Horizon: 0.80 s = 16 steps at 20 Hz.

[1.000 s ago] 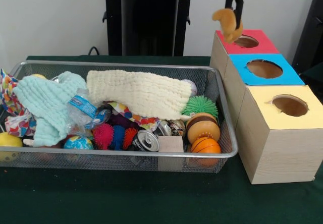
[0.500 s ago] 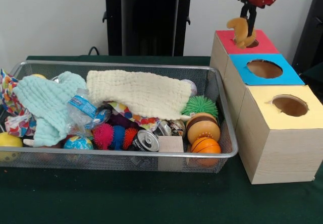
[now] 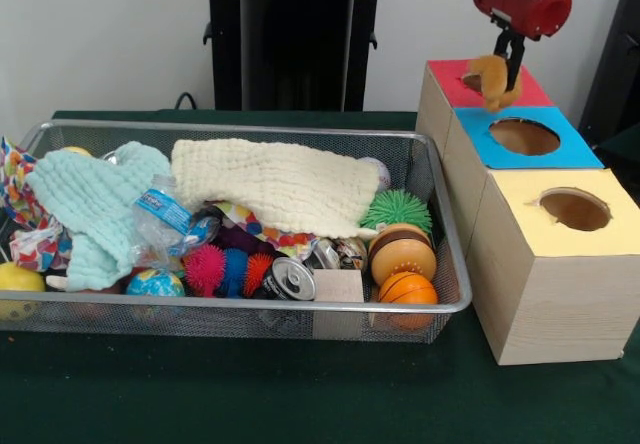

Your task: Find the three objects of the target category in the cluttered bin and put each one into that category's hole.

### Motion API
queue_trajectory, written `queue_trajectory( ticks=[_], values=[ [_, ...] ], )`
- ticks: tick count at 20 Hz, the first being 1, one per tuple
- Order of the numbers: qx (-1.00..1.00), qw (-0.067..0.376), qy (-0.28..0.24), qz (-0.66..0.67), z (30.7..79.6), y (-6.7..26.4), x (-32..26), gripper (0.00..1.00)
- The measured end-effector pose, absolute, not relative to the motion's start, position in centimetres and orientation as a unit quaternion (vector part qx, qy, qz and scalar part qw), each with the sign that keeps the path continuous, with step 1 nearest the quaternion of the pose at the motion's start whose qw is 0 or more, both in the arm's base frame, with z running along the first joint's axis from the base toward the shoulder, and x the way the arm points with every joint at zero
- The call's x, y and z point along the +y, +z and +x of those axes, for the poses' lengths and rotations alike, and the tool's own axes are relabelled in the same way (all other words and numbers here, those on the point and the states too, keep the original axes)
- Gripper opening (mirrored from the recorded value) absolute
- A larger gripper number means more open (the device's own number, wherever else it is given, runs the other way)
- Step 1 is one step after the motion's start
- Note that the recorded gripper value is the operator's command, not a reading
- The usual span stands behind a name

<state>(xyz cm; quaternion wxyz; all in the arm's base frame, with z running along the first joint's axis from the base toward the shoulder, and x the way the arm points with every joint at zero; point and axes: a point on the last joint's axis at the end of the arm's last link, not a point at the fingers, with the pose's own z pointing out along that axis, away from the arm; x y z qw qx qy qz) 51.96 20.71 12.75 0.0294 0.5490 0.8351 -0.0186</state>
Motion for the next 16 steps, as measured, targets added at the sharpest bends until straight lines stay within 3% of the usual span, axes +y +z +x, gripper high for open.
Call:
queue_trajectory(
  ticks=[16],
  values=[
    [0.810,0.067,-0.007,0.583,49.8,11.2,22.9,0.00]
  ],
)
